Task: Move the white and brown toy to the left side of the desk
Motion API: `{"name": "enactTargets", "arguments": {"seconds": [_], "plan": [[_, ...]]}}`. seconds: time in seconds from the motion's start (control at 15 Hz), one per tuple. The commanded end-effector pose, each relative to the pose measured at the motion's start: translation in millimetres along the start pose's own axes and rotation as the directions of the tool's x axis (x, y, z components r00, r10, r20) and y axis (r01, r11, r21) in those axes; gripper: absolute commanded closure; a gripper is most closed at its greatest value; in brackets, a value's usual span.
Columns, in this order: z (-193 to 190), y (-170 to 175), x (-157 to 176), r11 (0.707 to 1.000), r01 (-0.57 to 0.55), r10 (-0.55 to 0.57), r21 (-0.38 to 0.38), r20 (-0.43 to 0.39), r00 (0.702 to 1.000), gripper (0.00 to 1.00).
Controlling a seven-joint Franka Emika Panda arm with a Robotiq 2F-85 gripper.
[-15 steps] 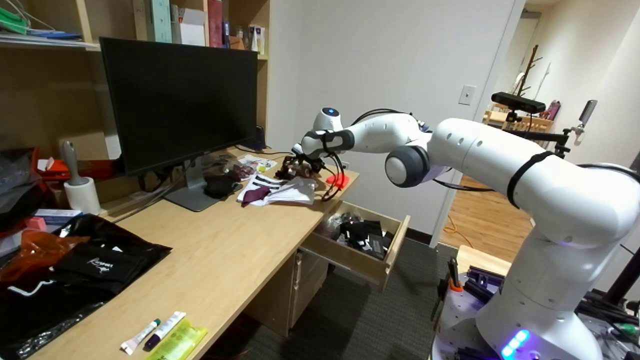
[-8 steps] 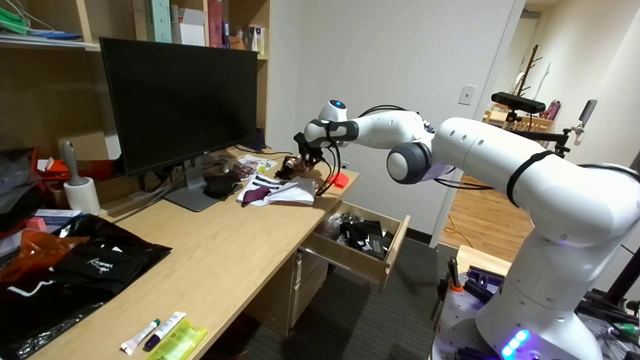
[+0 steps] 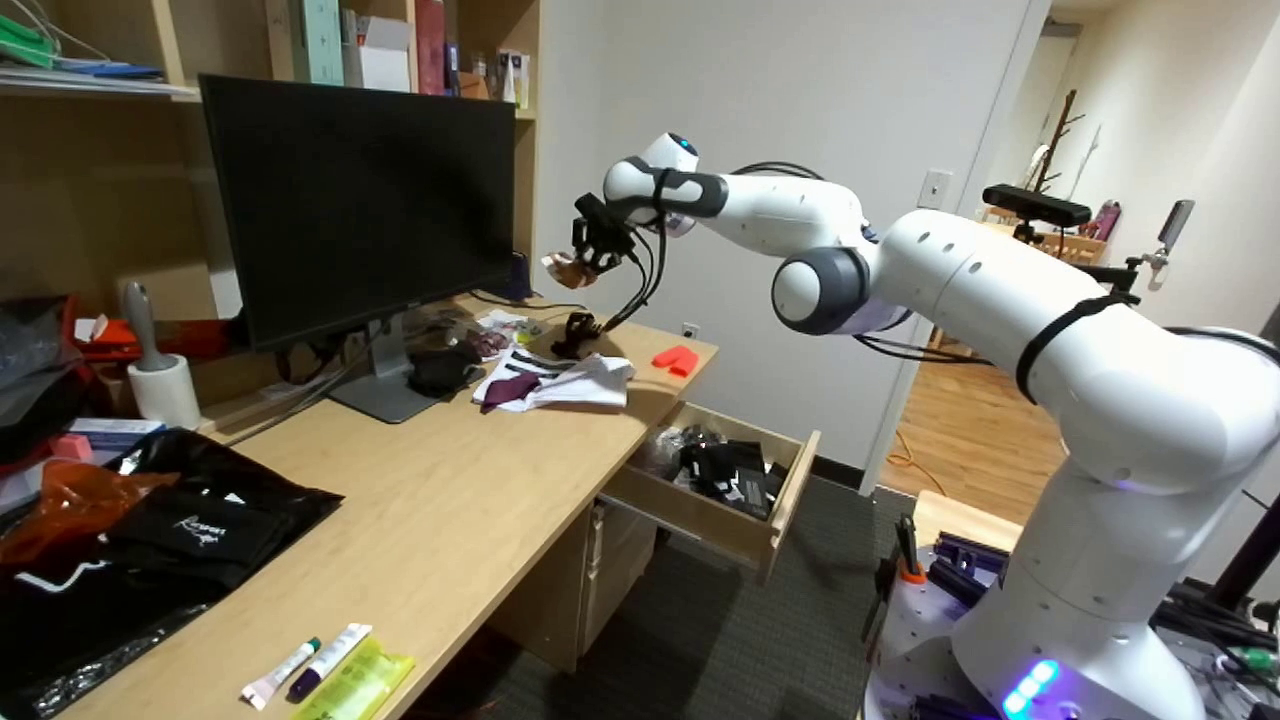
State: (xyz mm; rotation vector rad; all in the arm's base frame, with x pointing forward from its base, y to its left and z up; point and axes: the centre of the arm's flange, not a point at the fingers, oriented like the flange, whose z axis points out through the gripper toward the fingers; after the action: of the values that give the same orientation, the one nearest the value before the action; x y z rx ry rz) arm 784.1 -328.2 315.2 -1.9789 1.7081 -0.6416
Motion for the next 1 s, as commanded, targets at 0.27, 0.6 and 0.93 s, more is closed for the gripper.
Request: {"name": "enactTargets", "arguments": {"seconds": [0.27,0.6,0.93], "plan": [[-54,11,-103,0.946,0.306,-0.268,-0.104,0.278,0.922,0.92],[-16,-37,-80,0.935,0.336,-0.295,-0.116,0.277,0.915,0.89],[-17,-10,-110,0.905,0.404,-0.342,-0.134,0.338,0.877,0.92]]}}
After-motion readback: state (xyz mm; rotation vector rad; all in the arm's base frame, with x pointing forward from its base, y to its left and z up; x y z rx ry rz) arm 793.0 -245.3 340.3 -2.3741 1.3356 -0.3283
